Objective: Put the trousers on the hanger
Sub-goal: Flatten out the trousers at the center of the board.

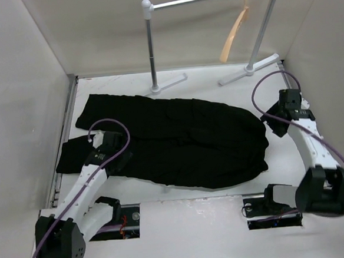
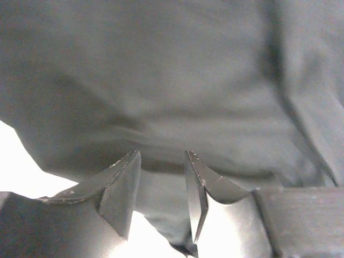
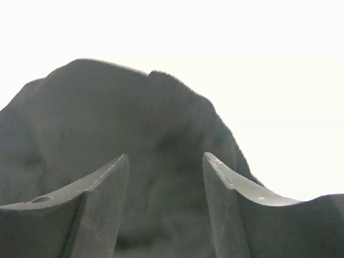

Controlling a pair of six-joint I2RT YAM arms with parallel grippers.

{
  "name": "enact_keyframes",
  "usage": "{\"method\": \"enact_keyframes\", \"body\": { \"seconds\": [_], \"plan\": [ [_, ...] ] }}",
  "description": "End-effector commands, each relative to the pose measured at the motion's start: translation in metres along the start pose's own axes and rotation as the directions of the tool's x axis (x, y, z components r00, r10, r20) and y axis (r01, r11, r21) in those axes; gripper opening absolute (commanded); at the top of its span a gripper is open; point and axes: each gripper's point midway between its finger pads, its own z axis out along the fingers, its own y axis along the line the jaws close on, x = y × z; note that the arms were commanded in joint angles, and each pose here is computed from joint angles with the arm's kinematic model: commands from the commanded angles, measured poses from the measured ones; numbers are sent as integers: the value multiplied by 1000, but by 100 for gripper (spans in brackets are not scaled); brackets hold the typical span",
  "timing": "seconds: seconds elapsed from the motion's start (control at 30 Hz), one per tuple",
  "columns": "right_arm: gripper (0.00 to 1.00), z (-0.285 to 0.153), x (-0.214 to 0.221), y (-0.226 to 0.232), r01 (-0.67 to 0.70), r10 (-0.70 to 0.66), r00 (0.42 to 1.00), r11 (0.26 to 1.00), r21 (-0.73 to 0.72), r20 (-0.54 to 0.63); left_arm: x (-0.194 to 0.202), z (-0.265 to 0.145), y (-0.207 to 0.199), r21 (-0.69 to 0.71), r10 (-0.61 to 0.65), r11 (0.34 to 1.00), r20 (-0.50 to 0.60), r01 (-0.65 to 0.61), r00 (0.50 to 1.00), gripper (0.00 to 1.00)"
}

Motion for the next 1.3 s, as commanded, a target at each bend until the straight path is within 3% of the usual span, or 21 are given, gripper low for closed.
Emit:
{"method": "enact_keyframes", "body": {
  "seconds": [0.0,0.13,0.23,0.27,0.37,0.47,0.6,0.77,0.83,0.93,1.0,1.1,1.17,1.23,1.27],
  "plan": [
    [66,33,-29,14,12,-11,1000,999,-30,28,4,-21,-44,118,85,989,1,-84,996,37],
    [70,63,-29,23,1,-2,1000,999,-36,-12,38,-33,-79,215,222,954,-48,-207,974,40],
    [63,82,-14,31,-27,22,996,998,-52,-82,76,-46,-101,287,355,904,-92,-317,930,40],
    [58,86,-9,33,-41,35,994,997,-60,-102,89,-50,-107,309,398,884,-104,-351,911,41],
    [22,92,-9,42,-89,79,991,992,-93,-104,126,-51,-109,329,508,833,-137,-445,850,42],
    [11,79,-39,47,-79,80,997,993,-87,14,139,-32,-89,271,533,834,-172,-481,828,41],
    [11,55,-87,53,-3,2,984,1000,8,180,139,-5,-45,153,514,858,-224,-491,828,39],
    [14,78,-99,45,17,-40,983,992,127,179,137,-3,-24,104,490,871,-246,-480,836,40],
    [25,92,-102,36,-3,-25,984,988,153,176,137,-7,-24,103,481,876,-246,-471,841,42],
    [55,101,-110,34,-35,9,982,990,140,188,142,-17,-36,144,477,879,-255,-455,841,47],
    [69,92,-112,40,-39,20,982,994,100,187,146,-27,-48,181,486,873,-264,-453,833,50],
    [81,60,-104,38,-39,29,978,998,46,209,148,-41,-69,237,497,864,-249,-445,831,52],
    [81,41,-79,35,-31,29,980,999,8,198,147,-49,-84,269,495,860,-235,-434,836,52],
    [63,27,-40,18,-40,40,986,999,-5,162,143,-55,-100,299,491,856,-214,-422,845,52],
    [49,24,-17,7,-45,45,990,999,-1,134,140,-58,-107,313,483,856,-203,-412,852,52]
  ]
}}
